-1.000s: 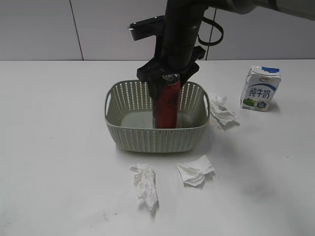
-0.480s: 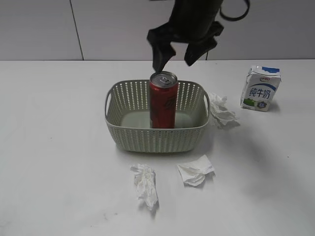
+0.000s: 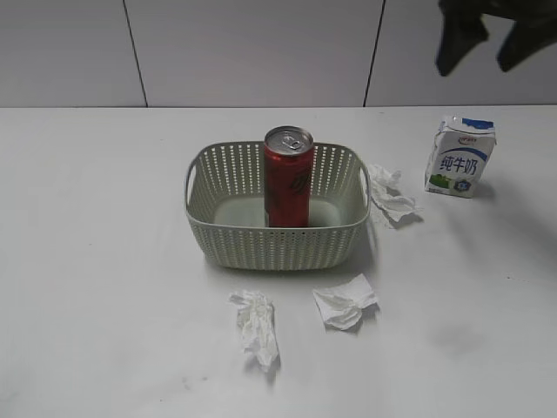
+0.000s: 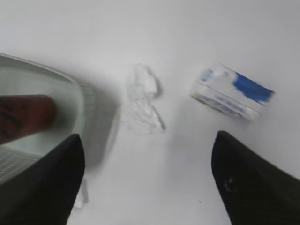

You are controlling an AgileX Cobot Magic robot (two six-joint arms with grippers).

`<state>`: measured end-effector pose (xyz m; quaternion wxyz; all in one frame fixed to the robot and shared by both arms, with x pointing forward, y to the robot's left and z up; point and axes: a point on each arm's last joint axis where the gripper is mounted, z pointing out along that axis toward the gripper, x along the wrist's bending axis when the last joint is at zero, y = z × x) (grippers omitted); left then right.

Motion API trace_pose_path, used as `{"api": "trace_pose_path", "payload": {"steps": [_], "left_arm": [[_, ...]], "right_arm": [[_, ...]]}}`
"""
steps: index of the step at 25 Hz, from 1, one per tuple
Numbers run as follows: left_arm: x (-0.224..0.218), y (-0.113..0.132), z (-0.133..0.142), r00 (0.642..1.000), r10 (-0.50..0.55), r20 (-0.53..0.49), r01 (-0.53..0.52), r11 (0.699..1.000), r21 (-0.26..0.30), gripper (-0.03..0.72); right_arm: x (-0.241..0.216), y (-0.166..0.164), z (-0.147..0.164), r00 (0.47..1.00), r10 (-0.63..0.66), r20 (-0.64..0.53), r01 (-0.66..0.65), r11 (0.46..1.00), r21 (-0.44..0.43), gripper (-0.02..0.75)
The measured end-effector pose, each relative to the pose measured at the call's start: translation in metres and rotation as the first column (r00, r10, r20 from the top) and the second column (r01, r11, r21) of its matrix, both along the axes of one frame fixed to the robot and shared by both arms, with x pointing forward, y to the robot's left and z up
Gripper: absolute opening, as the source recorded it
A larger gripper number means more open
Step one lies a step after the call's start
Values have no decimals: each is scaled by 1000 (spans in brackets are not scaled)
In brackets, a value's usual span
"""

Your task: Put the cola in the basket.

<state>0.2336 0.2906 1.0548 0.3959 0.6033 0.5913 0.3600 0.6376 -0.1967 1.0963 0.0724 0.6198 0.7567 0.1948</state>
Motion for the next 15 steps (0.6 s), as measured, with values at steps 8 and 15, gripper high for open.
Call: {"api": "trace_pose_path", "payload": {"steps": [8, 15], "left_arm": [[0, 0, 0, 1000, 0, 0, 0, 1000, 0, 239], [0, 0, 0, 1000, 0, 0, 0, 1000, 0, 239]], "right_arm": [[-47, -86, 3, 980, -192, -44, 188, 979, -82, 636], [-123, -90, 10, 982, -182, -50, 178, 981, -83, 613]]}}
